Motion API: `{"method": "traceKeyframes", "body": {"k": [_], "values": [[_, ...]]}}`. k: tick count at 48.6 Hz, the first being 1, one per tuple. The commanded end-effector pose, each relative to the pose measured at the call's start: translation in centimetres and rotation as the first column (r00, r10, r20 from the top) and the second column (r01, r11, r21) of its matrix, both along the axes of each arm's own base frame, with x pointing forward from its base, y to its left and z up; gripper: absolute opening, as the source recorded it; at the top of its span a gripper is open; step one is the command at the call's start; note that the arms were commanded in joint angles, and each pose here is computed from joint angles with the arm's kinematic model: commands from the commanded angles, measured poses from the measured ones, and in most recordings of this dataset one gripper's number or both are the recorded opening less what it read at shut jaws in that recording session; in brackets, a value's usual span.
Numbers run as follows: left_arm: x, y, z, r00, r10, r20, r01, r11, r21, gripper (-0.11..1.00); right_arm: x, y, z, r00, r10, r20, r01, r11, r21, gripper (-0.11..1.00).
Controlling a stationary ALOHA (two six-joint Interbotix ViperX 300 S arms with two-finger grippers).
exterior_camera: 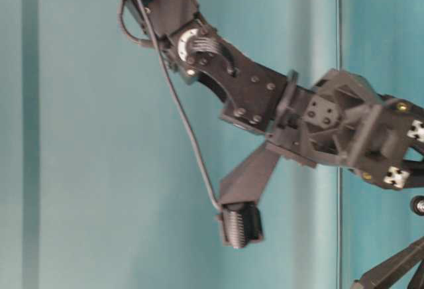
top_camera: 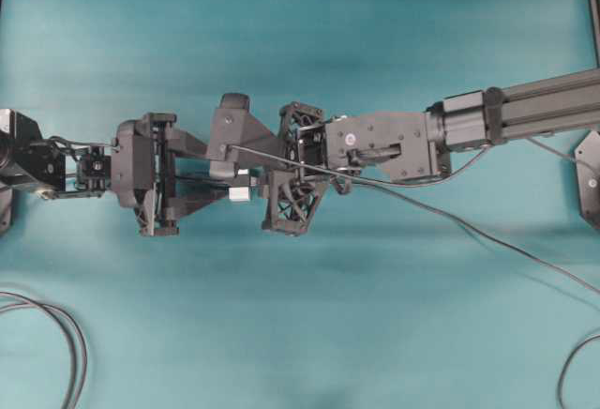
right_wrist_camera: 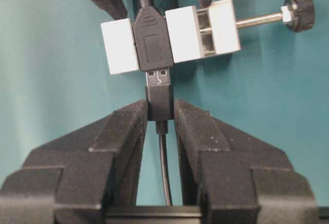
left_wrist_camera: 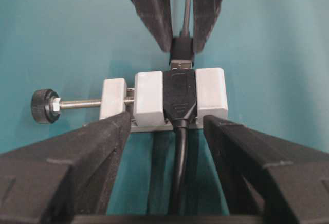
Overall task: Insert the USB cable into the female connector supported by the left arm.
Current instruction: 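Push the USB plug leftward into the female connector with the right gripper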
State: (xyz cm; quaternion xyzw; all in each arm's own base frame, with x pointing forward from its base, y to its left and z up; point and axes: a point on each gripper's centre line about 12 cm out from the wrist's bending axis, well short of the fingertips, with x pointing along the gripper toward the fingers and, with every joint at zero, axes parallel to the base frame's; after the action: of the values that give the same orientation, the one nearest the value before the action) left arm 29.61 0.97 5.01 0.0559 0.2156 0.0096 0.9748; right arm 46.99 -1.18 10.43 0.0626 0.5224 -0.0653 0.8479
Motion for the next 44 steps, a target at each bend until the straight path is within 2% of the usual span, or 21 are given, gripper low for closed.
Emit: {"method": "traceKeyframes", "body": {"k": [1, 10, 16, 23, 44], "values": [[0.6, -0.1, 0.7, 0.999, -0.012, 0.032, 0.011, 1.000, 0.014, 0.78, 1.1, -0.4, 1.7, 0.998, -0.007, 0.060, 0.007, 1.000, -0.001, 0.22], [0.5, -0.1, 0.5, 1.000, -0.010, 0.022, 0.010, 1.000, 0.014, 0.78, 1.3, -0.4, 1.8, 0.998, -0.002, 0.067, 0.002, 1.000, -0.006, 0.22], [0.5, -0.1, 0.6, 1.000, -0.010, 0.025, 0.010, 1.000, 0.014, 0.78, 1.7, -0.8, 2.5, 0.996, 0.046, 0.073, -0.039, 0.995, -0.087, 0.22], [0.5, -0.1, 0.5, 1.000, -0.012, 0.022, 0.012, 1.000, 0.014, 0.78, 2.0, -1.4, 3.2, 0.997, 0.038, 0.063, -0.028, 0.990, -0.141, 0.22], [0.8, -0.1, 0.7, 0.999, -0.013, 0.031, 0.013, 1.000, 0.017, 0.77, 2.5, -0.1, 2.4, 0.994, 0.089, 0.060, -0.078, 0.984, -0.159, 0.22]]}}
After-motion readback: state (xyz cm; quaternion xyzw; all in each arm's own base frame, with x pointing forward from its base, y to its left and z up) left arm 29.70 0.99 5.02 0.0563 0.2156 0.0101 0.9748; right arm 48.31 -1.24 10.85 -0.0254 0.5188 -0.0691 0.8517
